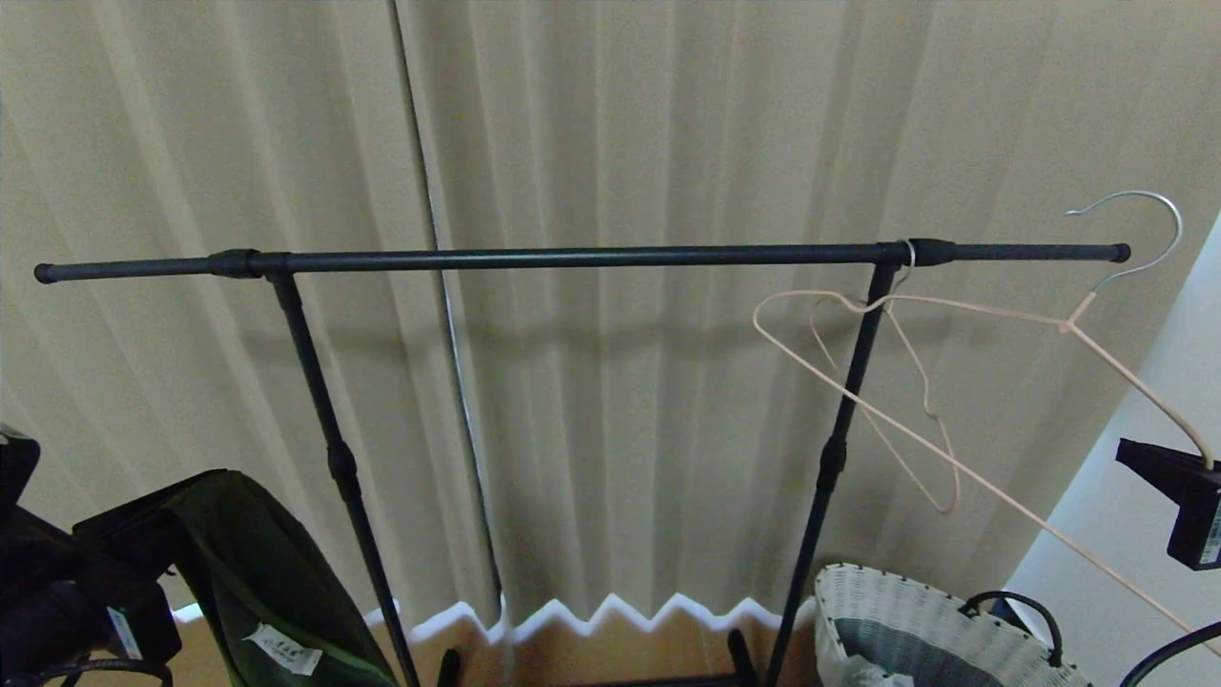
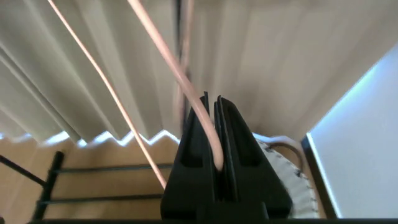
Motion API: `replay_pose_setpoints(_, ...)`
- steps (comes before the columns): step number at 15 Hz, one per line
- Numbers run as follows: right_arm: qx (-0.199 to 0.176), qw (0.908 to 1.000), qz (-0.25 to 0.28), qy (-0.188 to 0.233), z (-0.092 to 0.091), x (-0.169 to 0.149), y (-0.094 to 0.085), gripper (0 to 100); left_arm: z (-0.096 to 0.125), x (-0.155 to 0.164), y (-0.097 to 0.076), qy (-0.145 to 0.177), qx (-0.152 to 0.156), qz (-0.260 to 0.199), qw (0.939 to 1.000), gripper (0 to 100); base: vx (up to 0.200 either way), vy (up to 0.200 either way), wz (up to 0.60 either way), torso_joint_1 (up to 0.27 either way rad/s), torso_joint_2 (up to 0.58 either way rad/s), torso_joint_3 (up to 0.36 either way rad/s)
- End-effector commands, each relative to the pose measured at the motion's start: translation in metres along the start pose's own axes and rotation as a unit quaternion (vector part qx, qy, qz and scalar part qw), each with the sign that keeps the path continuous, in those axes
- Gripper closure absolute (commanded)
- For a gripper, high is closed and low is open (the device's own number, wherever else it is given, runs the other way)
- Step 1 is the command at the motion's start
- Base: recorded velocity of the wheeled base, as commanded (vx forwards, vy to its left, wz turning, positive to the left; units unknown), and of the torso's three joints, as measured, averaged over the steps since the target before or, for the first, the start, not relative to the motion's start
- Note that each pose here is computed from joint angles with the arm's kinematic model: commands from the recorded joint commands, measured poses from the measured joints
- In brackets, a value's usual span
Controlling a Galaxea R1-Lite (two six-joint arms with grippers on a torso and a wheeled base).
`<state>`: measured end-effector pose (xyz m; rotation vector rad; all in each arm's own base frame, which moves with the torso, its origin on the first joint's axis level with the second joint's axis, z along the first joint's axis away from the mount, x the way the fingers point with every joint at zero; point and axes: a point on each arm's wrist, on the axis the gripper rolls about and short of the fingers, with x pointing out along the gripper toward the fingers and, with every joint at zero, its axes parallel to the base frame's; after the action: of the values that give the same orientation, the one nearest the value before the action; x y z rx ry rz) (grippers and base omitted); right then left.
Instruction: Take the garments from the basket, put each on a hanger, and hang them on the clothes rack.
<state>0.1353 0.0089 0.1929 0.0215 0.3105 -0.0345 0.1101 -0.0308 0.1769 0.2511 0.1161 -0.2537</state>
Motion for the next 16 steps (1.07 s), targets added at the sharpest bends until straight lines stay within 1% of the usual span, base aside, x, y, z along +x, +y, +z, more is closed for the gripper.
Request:
replay_pose_setpoints(1,-0.001,0.9999,0.000,0.010,-0.005,0.001,0.000,100,-0.001,0.000,0.000,0.002,0.001,0.000,1.0000,100,0.000,0.000,0.00,0.000,0.00,0.000)
replay_pose_setpoints(3,-0.006,0.9999,0.002,0.010,-0.003,0.001,0.001,100,-0.002,0.000,0.000,0.003,-0.004,0.001,1.0000,100,0.000,0.000,0.00,0.000,0.00,0.000)
replay_pose_setpoints(4,-0.022,0.9996,0.013,0.011,-0.003,0.000,0.004,100,-0.004,0.000,0.000,0.007,-0.008,0.004,0.9999,100,0.000,0.000,0.00,0.000,0.00,0.000)
replay_pose_setpoints(6,-0.044,0.9982,0.035,0.022,-0.005,-0.001,0.010,100,-0.003,0.002,0.003,0.010,-0.002,0.014,0.9999,100,0.000,0.000,0.00,0.000,0.00,0.000)
replay_pose_setpoints(7,-0.059,0.9953,0.070,0.032,-0.006,-0.002,0.020,100,0.002,0.005,0.005,0.008,0.006,0.019,0.9998,100,0.000,0.000,0.00,0.000,0.00,0.000)
replay_pose_setpoints(9,-0.082,0.9875,0.129,0.039,-0.006,-0.002,0.039,100,0.015,0.015,0.014,0.004,0.017,0.042,0.9989,100,0.000,0.000,0.00,0.000,0.00,0.000)
replay_pose_setpoints(10,-0.092,0.9829,0.153,0.046,-0.008,0.001,0.048,100,0.021,0.023,0.017,0.005,0.018,0.049,0.9986,100,0.000,0.000,0.00,0.000,0.00,0.000)
replay_pose_setpoints(11,-0.096,0.9804,0.164,0.050,-0.009,0.003,0.053,100,0.024,0.028,0.018,0.005,0.019,0.049,0.9986,100,0.000,0.000,0.00,0.000,0.00,0.000)
replay_pose_setpoints(12,-0.102,0.9747,0.191,0.057,-0.009,0.007,0.065,100,0.034,0.045,0.022,0.009,0.025,0.051,0.9983,100,0.000,0.000,0.00,0.000,0.00,0.000)
replay_pose_setpoints(13,-0.099,0.9732,0.200,0.056,-0.008,0.008,0.070,100,0.037,0.053,0.022,0.011,0.029,0.051,0.9982,100,0.000,0.000,0.00,0.000,0.00,0.000)
replay_pose_setpoints(14,-0.087,0.9694,0.221,0.061,-0.005,0.010,0.082,100,0.046,0.074,0.024,0.020,0.040,0.055,0.9975,100,0.000,0.000,0.00,0.000,0.00,0.000)
replay_pose_setpoints(15,-0.080,0.9676,0.231,0.064,-0.004,0.010,0.087,100,0.049,0.084,0.023,0.029,0.043,0.060,0.9969,100,0.000,0.000,0.00,0.000,0.00,0.000)
replay_pose_setpoints(16,-0.067,0.9631,0.250,0.073,-0.003,0.009,0.098,100,0.056,0.100,0.019,0.046,0.047,0.074,0.9951,100,0.000,0.000,0.00,0.000,0.00,0.000)
